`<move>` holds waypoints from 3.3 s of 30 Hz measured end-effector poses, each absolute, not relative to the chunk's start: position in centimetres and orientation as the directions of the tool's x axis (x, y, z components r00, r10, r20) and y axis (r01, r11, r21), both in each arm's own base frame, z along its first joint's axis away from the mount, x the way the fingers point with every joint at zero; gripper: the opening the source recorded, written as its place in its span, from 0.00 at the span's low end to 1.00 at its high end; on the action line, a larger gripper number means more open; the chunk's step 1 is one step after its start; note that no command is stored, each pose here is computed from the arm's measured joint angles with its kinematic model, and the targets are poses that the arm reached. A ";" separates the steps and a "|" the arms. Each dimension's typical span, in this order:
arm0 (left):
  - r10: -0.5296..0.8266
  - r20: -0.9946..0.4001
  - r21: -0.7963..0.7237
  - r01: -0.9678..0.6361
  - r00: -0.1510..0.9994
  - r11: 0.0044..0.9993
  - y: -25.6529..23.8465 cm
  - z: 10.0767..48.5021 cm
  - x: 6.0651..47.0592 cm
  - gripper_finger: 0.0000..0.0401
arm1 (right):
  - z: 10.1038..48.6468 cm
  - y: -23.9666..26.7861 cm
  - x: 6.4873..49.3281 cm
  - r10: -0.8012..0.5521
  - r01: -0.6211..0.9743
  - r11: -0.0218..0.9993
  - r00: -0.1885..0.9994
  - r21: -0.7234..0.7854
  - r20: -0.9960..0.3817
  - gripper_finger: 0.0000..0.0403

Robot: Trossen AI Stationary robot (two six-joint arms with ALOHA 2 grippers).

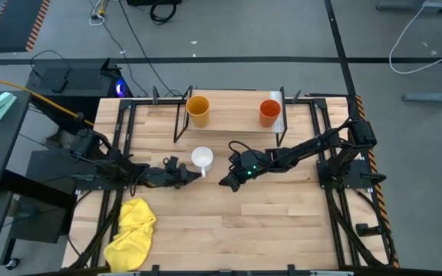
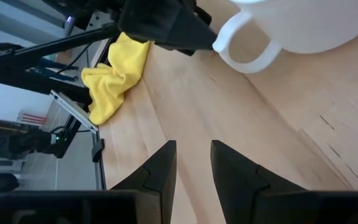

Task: Stack small to large cups/mugs on shelf
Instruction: Put the white mug on the shelf

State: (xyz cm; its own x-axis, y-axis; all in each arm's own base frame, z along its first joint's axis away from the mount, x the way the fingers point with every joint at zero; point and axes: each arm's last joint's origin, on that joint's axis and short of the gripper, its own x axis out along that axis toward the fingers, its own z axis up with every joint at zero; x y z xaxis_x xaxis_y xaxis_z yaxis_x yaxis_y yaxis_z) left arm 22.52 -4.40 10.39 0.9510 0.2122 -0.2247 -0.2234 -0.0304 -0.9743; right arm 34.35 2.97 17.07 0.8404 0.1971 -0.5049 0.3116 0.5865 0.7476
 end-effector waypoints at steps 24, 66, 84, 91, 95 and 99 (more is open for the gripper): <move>0.218 -0.191 -0.980 -0.198 0.957 0.008 -4.3 10.7 22.6 0.12 | 17.1 3.0 34.3 0.199 0.310 0.588 0.840 0.747 -0.505 0.27; 0.195 -0.263 -0.965 -0.260 0.945 -0.042 -2.8 10.8 24.7 0.21 | 16.6 -3.3 34.0 0.009 0.477 0.498 0.832 0.724 -0.555 0.26; 0.265 -0.201 -0.978 -0.206 0.943 -0.009 -2.6 11.4 24.8 0.04 | 16.5 -3.2 34.0 0.010 0.475 0.527 0.826 0.705 -0.564 0.21; 0.254 -0.202 -0.979 -0.200 0.946 -0.032 -2.7 11.4 24.8 0.05 | 16.5 -3.2 34.0 0.010 0.477 0.522 0.826 0.707 -0.564 0.21; 0.244 -0.203 -0.979 -0.201 0.948 -0.032 -2.7 11.4 24.8 0.12 | 16.5 -3.4 34.0 0.023 0.475 0.510 0.826 0.718 -0.563 0.21; 0.240 -0.203 -0.979 -0.201 0.949 -0.032 -2.8 11.4 24.8 0.15 | 16.2 -3.2 34.1 0.026 0.478 0.493 0.827 0.727 -0.562 0.21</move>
State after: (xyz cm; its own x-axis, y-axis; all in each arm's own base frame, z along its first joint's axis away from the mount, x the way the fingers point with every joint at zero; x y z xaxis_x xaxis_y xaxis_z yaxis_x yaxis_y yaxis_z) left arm 24.78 -2.79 11.39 0.9492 0.2403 -0.2030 -0.2013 -0.0320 -0.9790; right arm 34.13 -3.20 16.25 0.8270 0.0264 -0.5616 0.4779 0.4931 0.7270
